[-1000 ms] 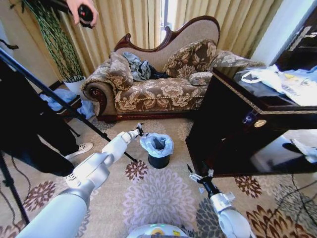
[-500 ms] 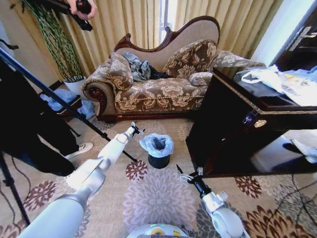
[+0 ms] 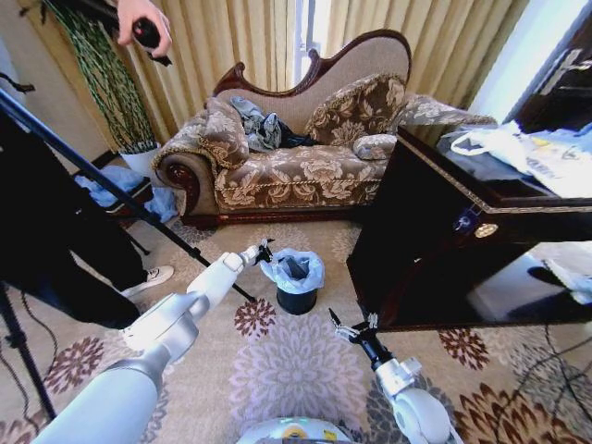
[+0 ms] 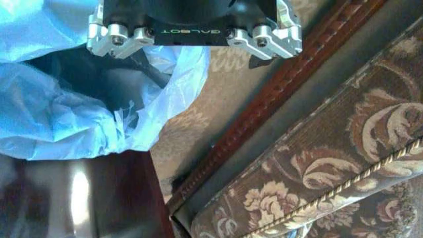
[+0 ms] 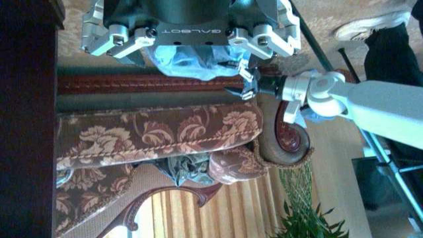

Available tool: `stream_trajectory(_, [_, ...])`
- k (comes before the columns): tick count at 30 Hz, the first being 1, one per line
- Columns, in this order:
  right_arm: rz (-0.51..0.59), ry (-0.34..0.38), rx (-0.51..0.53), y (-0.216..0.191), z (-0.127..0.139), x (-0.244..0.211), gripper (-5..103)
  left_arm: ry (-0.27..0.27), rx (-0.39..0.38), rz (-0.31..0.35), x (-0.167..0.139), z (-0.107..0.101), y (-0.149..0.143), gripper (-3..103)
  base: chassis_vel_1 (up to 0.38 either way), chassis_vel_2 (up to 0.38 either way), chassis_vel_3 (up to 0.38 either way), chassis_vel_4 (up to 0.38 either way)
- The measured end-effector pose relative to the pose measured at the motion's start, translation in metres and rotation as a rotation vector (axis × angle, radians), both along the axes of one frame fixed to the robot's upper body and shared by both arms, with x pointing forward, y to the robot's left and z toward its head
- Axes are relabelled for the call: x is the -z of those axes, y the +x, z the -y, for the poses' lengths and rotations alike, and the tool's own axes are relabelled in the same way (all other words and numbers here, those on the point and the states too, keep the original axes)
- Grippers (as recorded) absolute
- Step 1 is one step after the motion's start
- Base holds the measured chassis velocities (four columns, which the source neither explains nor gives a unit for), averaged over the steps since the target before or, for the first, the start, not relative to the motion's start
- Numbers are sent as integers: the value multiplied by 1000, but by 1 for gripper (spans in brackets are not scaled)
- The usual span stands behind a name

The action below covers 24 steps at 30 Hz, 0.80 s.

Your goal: Place a garbage bag over the trash bin.

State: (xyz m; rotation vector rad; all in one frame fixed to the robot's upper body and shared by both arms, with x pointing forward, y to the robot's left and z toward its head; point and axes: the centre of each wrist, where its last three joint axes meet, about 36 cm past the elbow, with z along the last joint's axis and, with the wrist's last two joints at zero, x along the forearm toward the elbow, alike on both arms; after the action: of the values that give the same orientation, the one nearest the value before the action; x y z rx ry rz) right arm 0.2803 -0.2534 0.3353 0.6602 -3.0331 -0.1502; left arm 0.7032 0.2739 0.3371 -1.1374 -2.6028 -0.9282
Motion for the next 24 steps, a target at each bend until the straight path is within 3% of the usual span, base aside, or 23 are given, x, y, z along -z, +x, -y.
stream_trajectory(4, [-10,3,1,-7,-1,4,100,1,-21,5,-4,0,3,100,0,0,0,0])
stream_trajectory(9, [-21,9,2,-14,-3,8,100,-7,-110,24,-17,-7,10,100,0,0,0,0])
stream_trajectory(18, [-38,16,1,-26,-6,12,100,-28,-217,17,-7,-15,5,100,0,0,0,0])
stream_trajectory(21, [-39,15,2,-27,-6,12,100,-56,-196,44,-7,-13,2,100,0,0,0,0])
stream_trajectory(24, [-35,11,1,-24,-4,12,100,-76,-99,76,-13,-11,3,103,0,0,0,0])
